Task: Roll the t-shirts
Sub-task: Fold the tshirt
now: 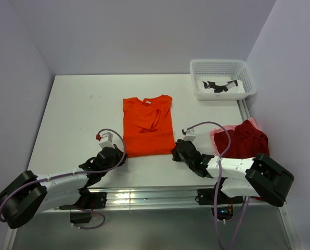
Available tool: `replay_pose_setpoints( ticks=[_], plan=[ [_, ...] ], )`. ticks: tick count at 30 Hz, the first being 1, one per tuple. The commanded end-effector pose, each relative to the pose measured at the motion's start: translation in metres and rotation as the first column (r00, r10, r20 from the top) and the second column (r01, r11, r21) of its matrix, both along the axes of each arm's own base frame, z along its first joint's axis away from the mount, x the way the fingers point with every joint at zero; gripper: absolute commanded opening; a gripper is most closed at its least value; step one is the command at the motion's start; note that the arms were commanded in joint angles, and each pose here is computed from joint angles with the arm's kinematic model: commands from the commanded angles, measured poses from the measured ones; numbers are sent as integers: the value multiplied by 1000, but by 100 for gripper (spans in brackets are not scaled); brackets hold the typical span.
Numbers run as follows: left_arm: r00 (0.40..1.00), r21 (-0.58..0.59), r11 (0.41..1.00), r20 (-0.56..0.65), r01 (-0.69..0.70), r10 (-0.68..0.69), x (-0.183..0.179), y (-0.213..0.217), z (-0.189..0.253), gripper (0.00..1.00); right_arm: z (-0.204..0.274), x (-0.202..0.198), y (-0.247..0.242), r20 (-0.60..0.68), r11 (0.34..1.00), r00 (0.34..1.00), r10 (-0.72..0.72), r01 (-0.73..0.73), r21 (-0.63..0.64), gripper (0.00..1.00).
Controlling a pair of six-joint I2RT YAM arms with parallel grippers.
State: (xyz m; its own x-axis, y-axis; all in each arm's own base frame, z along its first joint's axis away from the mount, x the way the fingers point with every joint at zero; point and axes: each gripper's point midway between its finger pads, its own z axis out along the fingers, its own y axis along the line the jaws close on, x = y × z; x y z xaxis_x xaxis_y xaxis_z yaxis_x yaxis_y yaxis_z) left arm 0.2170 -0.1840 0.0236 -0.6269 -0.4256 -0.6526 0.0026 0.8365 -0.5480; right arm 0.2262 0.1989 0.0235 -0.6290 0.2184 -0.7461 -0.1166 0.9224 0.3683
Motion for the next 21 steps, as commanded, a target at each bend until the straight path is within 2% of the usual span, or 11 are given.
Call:
replay_pose_setpoints(
  ticks=[1,9,15,21],
  plan=[
    [998,-26,999,-63,19,-20,-12,-7,8,0,8,-8,2,-44,999,998,-36,35,-18,0],
    [992,-67,997,-123,30,-39,-35,-3,25,0,21,-33,2,-78,999,997,-10,14,52,0],
    [977,-62,996,-199,69,-80,-48,-7,23,0,26,-46,-6,-106,999,994,14,-9,39,0],
    [975,-42,996,-202,81,-88,-45,-9,47,0,46,-47,-11,-87,999,996,30,-28,31,0]
  ],
)
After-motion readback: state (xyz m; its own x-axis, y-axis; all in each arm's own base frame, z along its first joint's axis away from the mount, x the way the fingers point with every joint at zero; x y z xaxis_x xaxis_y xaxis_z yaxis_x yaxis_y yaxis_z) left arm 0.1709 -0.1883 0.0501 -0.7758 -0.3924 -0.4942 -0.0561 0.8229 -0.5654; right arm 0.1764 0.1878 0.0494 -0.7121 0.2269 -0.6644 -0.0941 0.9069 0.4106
